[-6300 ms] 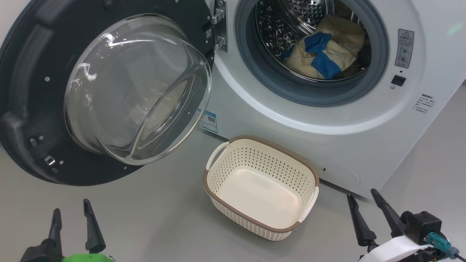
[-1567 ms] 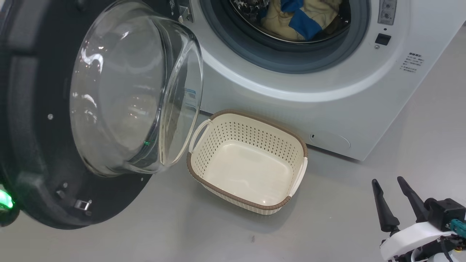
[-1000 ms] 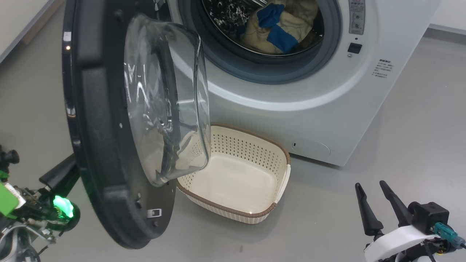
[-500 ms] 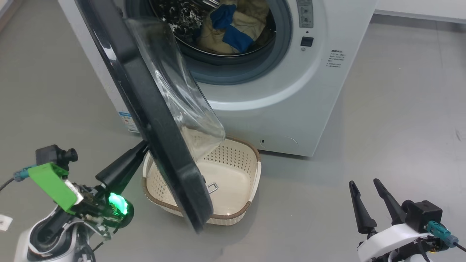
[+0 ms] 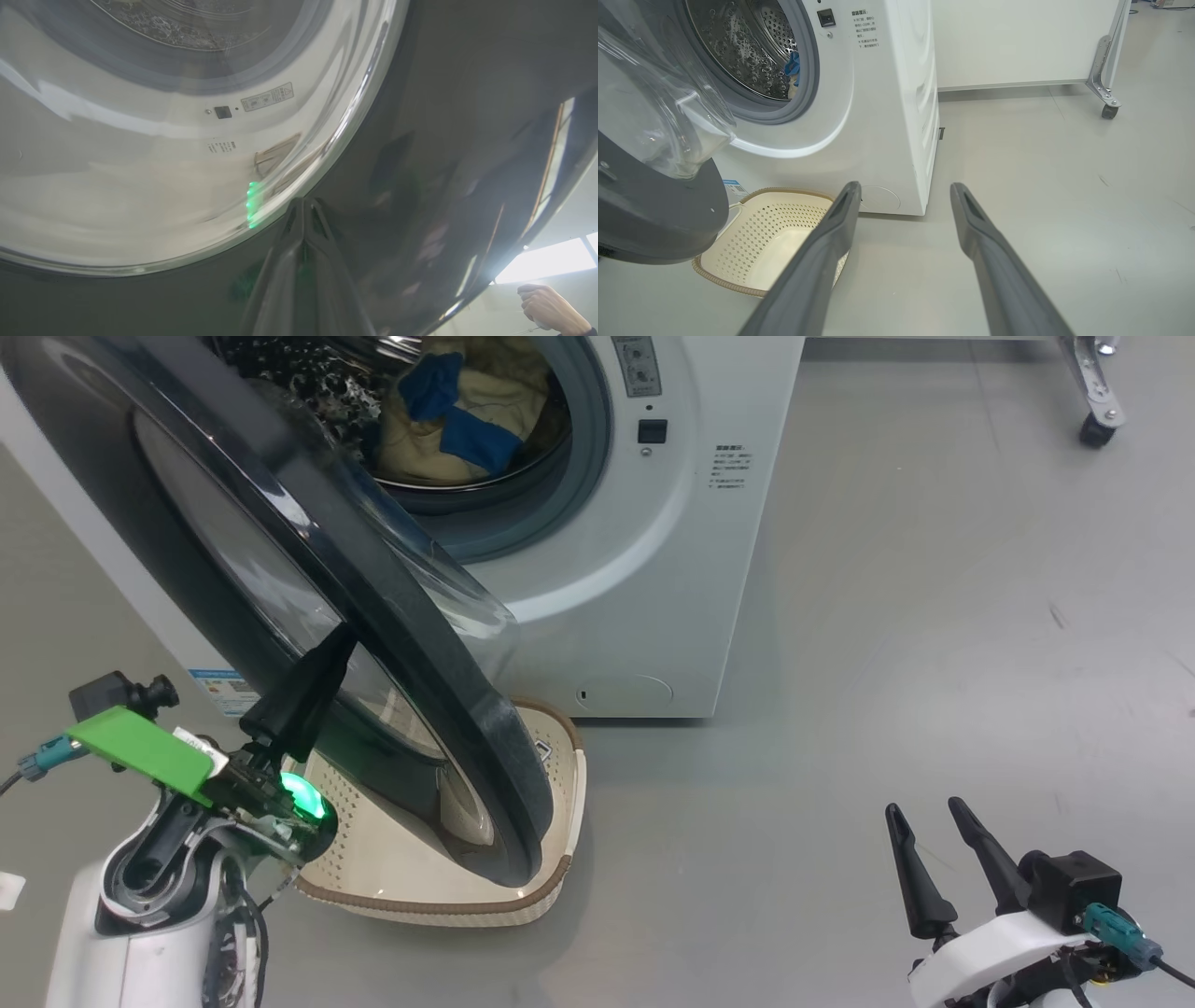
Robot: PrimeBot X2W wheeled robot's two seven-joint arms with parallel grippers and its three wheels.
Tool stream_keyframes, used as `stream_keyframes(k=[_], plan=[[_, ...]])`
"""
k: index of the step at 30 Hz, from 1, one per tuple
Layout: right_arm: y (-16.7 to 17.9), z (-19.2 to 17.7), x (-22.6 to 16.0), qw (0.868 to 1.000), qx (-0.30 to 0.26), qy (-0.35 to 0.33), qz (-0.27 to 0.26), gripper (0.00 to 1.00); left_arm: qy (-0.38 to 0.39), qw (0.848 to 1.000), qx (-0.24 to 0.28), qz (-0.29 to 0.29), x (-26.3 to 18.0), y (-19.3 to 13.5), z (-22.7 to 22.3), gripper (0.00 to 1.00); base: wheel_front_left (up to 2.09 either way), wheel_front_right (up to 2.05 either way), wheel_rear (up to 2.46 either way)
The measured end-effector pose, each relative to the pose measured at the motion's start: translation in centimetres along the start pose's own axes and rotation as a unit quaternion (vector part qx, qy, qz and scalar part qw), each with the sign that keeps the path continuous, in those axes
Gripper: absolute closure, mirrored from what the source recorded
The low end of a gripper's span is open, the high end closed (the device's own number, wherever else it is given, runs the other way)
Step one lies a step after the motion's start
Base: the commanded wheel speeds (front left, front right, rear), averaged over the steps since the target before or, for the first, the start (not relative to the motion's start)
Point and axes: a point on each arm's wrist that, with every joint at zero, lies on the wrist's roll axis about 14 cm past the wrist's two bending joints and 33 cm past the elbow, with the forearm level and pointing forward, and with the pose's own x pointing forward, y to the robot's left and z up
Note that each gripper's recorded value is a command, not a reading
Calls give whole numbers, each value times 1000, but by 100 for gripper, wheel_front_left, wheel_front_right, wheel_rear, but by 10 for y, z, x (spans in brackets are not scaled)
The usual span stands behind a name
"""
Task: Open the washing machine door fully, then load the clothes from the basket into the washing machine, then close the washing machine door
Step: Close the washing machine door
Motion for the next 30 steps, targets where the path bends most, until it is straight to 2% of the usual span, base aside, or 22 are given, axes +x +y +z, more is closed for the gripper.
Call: stream_keyframes(k=[11, 23, 30], plan=[[-22, 5, -24, 999, 0, -12, -45, 0, -20, 1000, 7, 13, 52, 10, 2, 100, 0, 0, 0], [-44, 11, -46, 996, -2, -24, -86, 0, -35, 998, 34, 36, 87, 18, -3, 100, 0, 0, 0], [-49, 17, -50, 995, -2, -35, -95, 0, 11, 998, 41, 38, 100, 16, -44, 100, 0, 0, 0]])
